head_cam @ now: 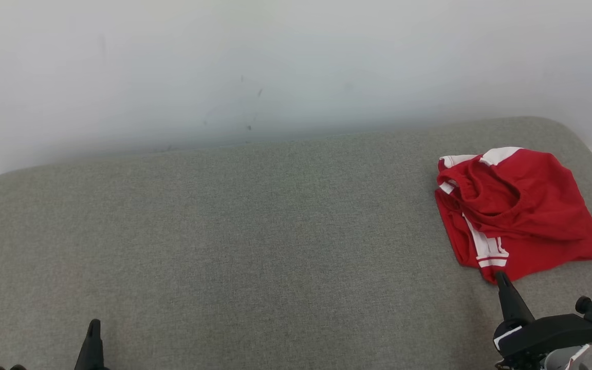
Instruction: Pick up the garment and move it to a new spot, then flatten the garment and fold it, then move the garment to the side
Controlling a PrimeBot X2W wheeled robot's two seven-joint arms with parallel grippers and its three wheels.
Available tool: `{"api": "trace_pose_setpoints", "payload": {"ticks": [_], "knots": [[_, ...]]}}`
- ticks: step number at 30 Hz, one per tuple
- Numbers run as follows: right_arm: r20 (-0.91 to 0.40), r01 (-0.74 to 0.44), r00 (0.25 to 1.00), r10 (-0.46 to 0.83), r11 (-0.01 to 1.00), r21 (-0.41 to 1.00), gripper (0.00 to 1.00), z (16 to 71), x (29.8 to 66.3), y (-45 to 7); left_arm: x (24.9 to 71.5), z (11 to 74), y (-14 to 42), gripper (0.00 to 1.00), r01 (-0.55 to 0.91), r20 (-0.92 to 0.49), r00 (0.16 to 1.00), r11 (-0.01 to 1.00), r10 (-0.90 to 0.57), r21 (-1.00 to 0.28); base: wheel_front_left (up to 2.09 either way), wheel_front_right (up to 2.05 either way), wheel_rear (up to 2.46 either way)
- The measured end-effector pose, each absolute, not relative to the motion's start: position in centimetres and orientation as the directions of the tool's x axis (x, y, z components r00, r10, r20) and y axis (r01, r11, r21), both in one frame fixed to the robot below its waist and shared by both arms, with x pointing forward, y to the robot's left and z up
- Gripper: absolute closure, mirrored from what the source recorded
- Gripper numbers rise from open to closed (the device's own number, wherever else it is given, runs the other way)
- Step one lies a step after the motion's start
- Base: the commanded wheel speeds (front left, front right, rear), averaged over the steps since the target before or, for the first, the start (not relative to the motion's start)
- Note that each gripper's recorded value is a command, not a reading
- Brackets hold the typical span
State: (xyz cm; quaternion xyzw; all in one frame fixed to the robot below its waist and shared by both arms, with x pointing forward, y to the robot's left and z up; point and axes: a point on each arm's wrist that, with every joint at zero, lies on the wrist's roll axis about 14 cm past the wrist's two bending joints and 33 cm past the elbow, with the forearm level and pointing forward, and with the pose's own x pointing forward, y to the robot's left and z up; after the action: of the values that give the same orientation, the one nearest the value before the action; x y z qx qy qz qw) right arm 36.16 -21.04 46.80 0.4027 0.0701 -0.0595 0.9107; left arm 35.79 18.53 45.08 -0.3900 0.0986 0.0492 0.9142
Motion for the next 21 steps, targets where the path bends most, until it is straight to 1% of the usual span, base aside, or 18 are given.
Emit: {"api": "trace_pose_setpoints", "payload": {"ticks": [14,21], "knots": [[-0.184,0.177,0.982,-0.036,0.499,0.848,1.0,46.59,36.45,-20.85,36.26,45.41,18.64,1.0,-0.179,-0.211,0.977,0.524,-0.002,-0.833,0.0,0.0,0.0],[-0.171,0.166,0.985,-0.027,0.412,0.896,1.0,46.94,36.9,-20.75,36.58,45.7,18.7,1.0,-0.18,-0.202,0.979,0.423,-0.008,-0.888,0.0,0.0,0.0]]}}
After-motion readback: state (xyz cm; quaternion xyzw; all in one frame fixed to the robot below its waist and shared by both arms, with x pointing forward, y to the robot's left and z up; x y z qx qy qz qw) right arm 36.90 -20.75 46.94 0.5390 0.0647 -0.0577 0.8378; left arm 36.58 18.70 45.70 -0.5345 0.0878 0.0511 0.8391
